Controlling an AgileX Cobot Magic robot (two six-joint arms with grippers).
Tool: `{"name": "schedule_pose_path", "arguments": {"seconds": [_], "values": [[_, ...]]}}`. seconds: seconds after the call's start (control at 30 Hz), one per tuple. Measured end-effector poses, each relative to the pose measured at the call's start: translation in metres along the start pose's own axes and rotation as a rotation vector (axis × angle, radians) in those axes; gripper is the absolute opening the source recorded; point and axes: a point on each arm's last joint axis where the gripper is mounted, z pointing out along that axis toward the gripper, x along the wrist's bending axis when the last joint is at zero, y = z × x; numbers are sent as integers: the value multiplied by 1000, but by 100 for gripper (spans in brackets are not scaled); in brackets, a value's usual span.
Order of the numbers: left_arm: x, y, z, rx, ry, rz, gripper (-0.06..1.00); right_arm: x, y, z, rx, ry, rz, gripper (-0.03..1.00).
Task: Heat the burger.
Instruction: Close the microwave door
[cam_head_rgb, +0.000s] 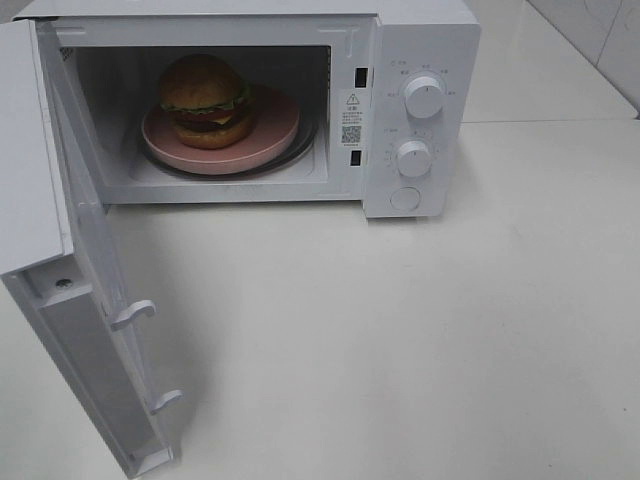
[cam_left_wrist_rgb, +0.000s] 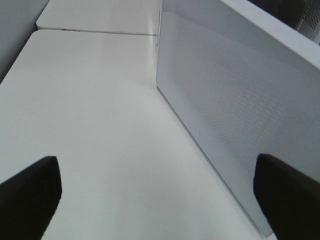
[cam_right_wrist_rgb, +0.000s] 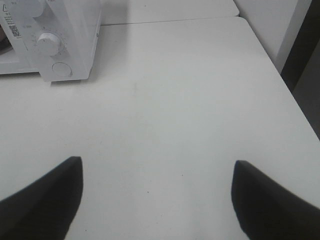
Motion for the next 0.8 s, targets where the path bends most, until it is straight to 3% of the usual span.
{"name": "schedule_pose_path", "arguments": {"seconds": [0.23,0.3,0.33,0.4,0.5,0.53,0.57,0.6,0.63,0.67,0.8], "values": [[0,14,5,4,-2,-7,92,0,0,0,0,0,0,76],[1,21,14,17,0,-12,81,0,0,0,-1,0,0,76],[1,21,14,17,0,-12,81,0,0,0,-1,0,0,76],[1,26,20,26,2,-15,60,0,0,0,-1,0,0,76],[1,27,23,29,3,-17,53,0,0,0,-1,0,0,76],[2,31,28,33,4,-19,39,0,0,0,-1,0,0,76],[2,33,31,34,5,-20,32,0,0,0,-1,0,0,76],[2,33,31,34,5,-20,32,0,0,0,-1,0,0,76],[3,36,37,34,7,-22,18,0,0,0,-1,0,0,76],[3,37,40,32,9,-24,12,0,0,0,-1,0,0,76],[5,36,58,14,17,-30,0,0,0,0,-1,0,0,76]]}}
